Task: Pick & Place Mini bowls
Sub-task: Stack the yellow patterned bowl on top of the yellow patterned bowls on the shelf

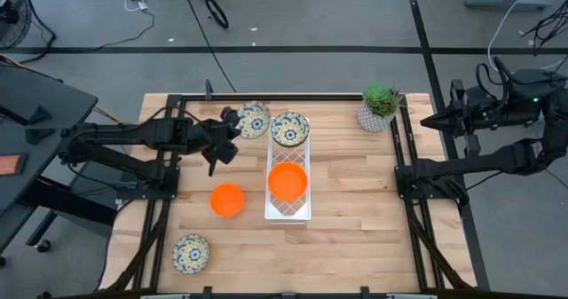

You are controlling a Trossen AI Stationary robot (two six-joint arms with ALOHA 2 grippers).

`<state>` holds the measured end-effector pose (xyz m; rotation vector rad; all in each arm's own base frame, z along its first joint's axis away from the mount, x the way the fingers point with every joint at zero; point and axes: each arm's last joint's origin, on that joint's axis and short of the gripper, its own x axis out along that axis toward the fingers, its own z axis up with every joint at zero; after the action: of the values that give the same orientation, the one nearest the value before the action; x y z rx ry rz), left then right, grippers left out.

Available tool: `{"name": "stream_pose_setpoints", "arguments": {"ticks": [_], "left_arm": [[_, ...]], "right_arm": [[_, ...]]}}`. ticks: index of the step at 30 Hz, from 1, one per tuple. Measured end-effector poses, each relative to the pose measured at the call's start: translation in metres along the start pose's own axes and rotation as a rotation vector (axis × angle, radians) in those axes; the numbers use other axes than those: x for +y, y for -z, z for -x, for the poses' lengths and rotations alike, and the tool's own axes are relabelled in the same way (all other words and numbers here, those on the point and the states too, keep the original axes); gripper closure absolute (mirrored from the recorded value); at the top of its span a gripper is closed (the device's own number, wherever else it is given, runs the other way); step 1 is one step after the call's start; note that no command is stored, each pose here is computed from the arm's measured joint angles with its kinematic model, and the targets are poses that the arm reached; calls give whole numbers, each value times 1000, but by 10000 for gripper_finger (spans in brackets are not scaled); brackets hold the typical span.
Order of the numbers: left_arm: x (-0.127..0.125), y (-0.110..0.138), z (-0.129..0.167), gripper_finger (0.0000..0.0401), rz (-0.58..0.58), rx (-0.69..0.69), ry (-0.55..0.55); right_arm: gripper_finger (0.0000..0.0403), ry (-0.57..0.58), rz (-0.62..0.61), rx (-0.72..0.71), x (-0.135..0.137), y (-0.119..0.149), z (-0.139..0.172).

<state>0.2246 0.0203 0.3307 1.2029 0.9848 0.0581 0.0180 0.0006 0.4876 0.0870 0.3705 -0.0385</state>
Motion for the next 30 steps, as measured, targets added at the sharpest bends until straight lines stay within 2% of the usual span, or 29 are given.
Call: {"name": "stream_pose_setpoints", "arguments": {"ticks": [9, 17, 30], "left_arm": [[31, -15, 4, 397, -16, -44, 36], [52, -31, -2, 397, -105, -72, 42], [62, -52, -28, 397, -166, -114, 79]], "right_arm": [[392, 0, 0, 0, 0, 0, 0], [392, 0, 0, 0, 0, 0, 0], [392, 0, 0, 0, 0, 0, 0]]}}
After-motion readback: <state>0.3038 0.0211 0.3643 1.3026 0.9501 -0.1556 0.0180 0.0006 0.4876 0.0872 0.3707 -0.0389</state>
